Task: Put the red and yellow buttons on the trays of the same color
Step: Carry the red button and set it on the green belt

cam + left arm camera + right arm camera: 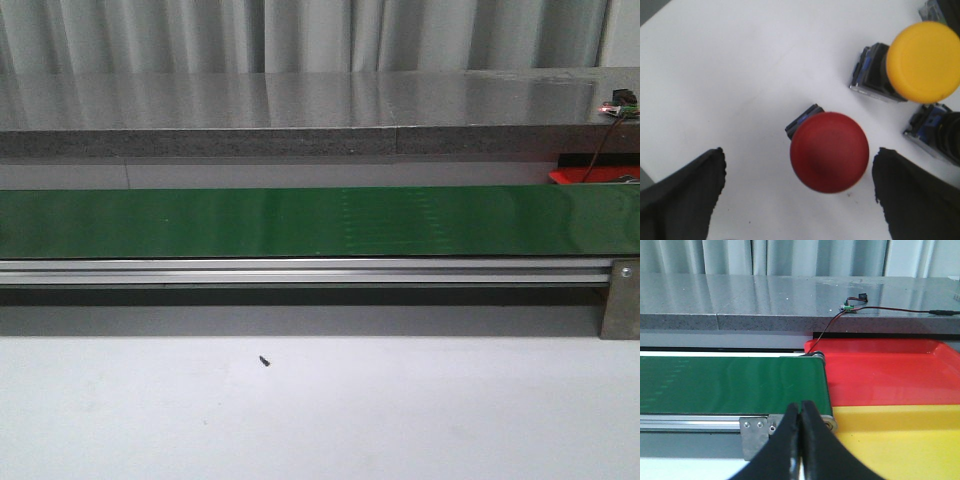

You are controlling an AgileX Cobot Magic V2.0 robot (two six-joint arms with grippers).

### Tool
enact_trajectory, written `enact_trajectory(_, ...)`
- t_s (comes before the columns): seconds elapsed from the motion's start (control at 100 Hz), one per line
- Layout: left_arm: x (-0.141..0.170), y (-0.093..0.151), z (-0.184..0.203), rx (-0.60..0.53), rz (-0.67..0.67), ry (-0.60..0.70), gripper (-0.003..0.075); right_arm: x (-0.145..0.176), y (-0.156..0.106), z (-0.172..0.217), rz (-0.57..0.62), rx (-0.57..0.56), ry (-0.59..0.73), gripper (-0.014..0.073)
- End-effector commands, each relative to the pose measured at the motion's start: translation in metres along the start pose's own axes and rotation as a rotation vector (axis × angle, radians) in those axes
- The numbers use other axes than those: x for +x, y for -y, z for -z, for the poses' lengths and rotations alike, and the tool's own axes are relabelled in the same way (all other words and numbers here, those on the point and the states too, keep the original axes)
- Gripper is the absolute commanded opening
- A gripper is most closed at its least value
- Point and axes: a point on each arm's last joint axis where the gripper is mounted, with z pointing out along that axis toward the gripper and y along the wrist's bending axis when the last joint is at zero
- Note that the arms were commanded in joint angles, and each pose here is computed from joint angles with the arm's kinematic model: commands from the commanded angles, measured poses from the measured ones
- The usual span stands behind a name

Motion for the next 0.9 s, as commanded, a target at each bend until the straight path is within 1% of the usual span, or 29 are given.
enact_trajectory(0.0,-0.0163,0.0031,0.0210,0.024,0.015,0.143,0.0582,-0.0140,-0.0006,0.0028,0.009,-0.005,0.114,-0.0066)
enact_trajectory(0.02,-0.0168,0.0031,0.0211,0.024,0.015,0.148,0.0577,-0.0140,-0.0006,0.0028,0.009,-0.005,0.114,-0.0066)
enact_trajectory(0.08,-0.0175,0.0032,0.0212,0.025,0.015,0.156,0.0524,-0.0140,-0.0006,0.0028,0.009,-0.005,0.114,-0.0066)
enact_trajectory(0.14,-0.0181,0.0033,0.0213,0.026,0.016,0.162,0.0448,-0.0140,-0.0006,0.0028,0.009,-0.005,0.114,-0.0066)
enact_trajectory(0.15,-0.0183,0.0033,0.0213,0.026,0.016,0.164,0.0420,-0.0140,-0.0006,0.0028,0.009,-0.005,0.114,-0.0066)
enact_trajectory(0.19,-0.0183,0.0032,0.0205,0.026,0.014,0.164,0.0377,-0.0140,-0.0006,0.0028,0.009,-0.005,0.114,-0.0066)
enact_trajectory(0.24,-0.0185,0.0033,0.0205,0.026,0.014,0.166,0.0333,-0.0140,-0.0006,0.0028,0.009,-0.005,0.114,-0.0066)
enact_trajectory(0.29,-0.0185,0.0033,0.0205,0.026,0.014,0.166,0.0309,-0.0140,-0.0006,0.0028,0.009,-0.005,0.114,-0.0066)
enact_trajectory(0.37,-0.0185,0.0033,0.0205,0.026,0.014,0.166,0.0294,-0.0140,-0.0006,0.0028,0.009,-0.005,0.114,-0.0066)
enact_trajectory(0.69,-0.0190,0.0033,0.0198,0.026,0.014,0.170,0.0291,-0.0140,-0.0006,0.0028,0.009,-0.005,0.114,-0.0066)
enact_trajectory(0.89,-0.0183,0.0034,0.0250,0.027,0.013,0.171,0.0226,-0.0140,-0.0006,0.0028,0.009,-0.005,0.114,-0.0066)
